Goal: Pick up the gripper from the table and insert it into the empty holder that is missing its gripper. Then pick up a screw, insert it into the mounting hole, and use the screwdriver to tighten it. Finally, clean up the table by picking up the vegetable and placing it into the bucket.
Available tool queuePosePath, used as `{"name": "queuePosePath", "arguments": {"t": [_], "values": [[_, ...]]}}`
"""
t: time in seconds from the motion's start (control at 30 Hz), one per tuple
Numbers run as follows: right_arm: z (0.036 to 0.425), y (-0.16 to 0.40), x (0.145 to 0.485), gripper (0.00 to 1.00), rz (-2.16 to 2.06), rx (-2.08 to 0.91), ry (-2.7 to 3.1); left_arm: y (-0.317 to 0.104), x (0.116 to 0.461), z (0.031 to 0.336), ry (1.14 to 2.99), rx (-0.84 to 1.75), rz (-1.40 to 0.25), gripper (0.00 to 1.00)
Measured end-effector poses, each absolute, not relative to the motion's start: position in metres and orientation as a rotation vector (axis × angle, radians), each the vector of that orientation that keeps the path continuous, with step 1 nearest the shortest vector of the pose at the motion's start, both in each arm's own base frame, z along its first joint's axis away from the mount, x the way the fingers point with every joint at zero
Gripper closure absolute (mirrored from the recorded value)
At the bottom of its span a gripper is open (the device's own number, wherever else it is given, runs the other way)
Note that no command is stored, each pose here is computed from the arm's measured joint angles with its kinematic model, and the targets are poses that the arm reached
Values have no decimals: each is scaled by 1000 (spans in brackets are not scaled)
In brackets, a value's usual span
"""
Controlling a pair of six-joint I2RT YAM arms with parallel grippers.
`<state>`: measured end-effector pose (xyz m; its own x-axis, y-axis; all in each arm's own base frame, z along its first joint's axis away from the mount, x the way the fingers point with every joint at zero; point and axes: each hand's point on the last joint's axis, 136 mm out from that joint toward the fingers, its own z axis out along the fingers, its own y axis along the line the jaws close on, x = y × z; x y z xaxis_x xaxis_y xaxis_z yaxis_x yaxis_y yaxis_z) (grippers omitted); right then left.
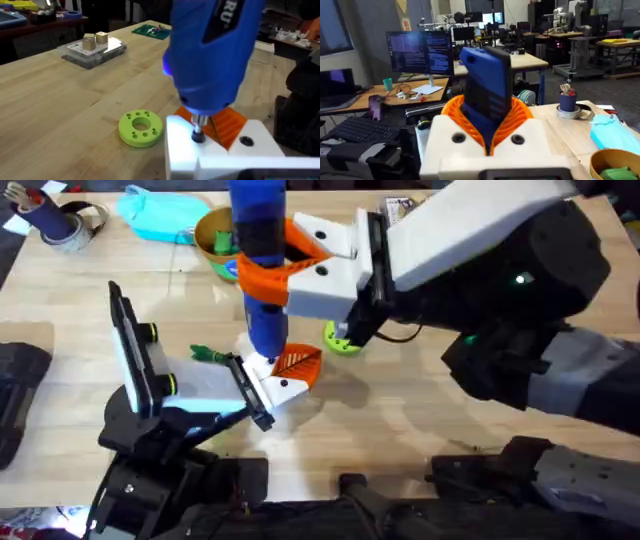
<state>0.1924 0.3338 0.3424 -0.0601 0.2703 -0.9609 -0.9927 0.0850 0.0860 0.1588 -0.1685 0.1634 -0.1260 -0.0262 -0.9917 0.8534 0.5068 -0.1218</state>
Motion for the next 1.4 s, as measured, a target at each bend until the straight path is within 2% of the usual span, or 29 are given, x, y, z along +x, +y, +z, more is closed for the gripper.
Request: {"name": "queuePosePath", "arguments": {"t": [0.8, 1.13, 1.4], "values": [[342, 335, 189, 979, 1307, -924, 1093, -169, 158, 163, 1515, 750, -893, 991], [365, 330, 180, 979, 1300, -915, 941, -169, 159, 163, 1510, 755, -882, 991], [385, 326, 197, 979, 1244, -822, 947, -169, 159, 163, 1510, 754, -881, 991]]}}
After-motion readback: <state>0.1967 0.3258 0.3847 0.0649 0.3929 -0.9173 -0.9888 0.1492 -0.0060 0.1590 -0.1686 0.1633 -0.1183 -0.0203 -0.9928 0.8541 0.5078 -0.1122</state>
